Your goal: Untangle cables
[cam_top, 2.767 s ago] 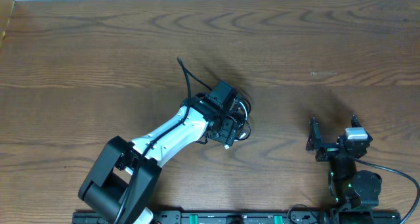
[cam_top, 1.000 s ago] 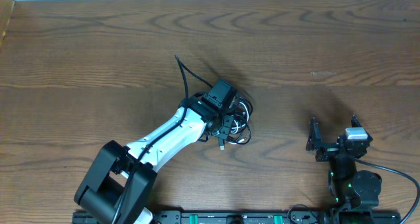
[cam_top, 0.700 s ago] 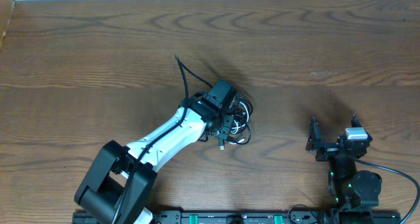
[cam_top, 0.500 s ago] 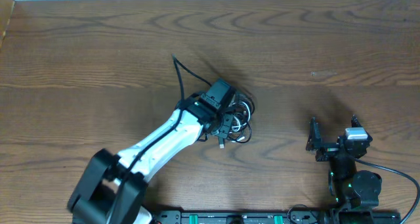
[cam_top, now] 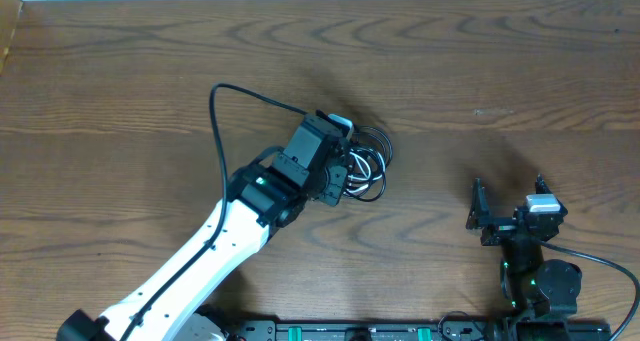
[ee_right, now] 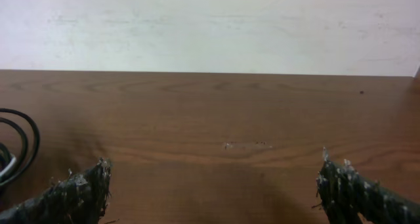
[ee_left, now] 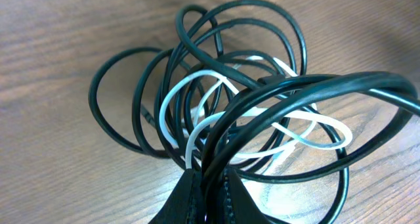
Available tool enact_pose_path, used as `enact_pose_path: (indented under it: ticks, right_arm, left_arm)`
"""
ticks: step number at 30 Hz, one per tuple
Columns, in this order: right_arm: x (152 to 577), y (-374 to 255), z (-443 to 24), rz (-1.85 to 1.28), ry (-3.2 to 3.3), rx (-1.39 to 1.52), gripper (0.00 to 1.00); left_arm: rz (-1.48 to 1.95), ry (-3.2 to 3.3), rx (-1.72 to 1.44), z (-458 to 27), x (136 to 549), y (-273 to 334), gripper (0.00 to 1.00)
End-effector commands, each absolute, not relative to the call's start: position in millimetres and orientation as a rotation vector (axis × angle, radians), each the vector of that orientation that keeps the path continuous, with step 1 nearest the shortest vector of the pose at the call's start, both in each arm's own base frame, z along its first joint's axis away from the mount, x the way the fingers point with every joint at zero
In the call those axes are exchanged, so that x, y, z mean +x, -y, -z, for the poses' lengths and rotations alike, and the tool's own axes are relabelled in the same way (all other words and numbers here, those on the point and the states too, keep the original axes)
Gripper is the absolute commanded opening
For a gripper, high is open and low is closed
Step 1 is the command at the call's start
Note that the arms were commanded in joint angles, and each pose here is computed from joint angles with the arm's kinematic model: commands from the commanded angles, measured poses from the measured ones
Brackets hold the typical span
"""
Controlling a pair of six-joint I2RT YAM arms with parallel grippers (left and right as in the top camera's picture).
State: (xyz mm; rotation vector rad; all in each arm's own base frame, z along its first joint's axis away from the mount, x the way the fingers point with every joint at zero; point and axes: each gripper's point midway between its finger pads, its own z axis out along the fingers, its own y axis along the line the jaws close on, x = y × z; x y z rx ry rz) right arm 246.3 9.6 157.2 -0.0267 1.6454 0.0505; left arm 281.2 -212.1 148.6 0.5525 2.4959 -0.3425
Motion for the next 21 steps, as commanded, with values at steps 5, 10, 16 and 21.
enact_pose_path:
  ticks: [5,10,16,21]
  right_arm:
    - [246.2,-7.8,-156.5,-0.053,-1.646,-0.017,0.99]
    - [246.3,-5.1,-156.5,-0.039,-1.646,-0.006,0.99]
    - [246.1,-13.0,-158.7,-0.078,-1.637,-0.04,0.99]
    - [241.2,-43.2,-188.3,-0.251,-1.516,-0.147,0.99]
  left_arm:
    - [0.325,-2.418,0.578,-169.4,283.2,208.5,0.07]
    - [0.318,-2.406,0.602,-170.7,283.0,208.4,0.08]
    - [0.302,-2.378,0.68,-171.4,282.8,210.2,0.08]
    - [0.227,-2.281,0.883,-173.9,285.3,211.7,0.08]
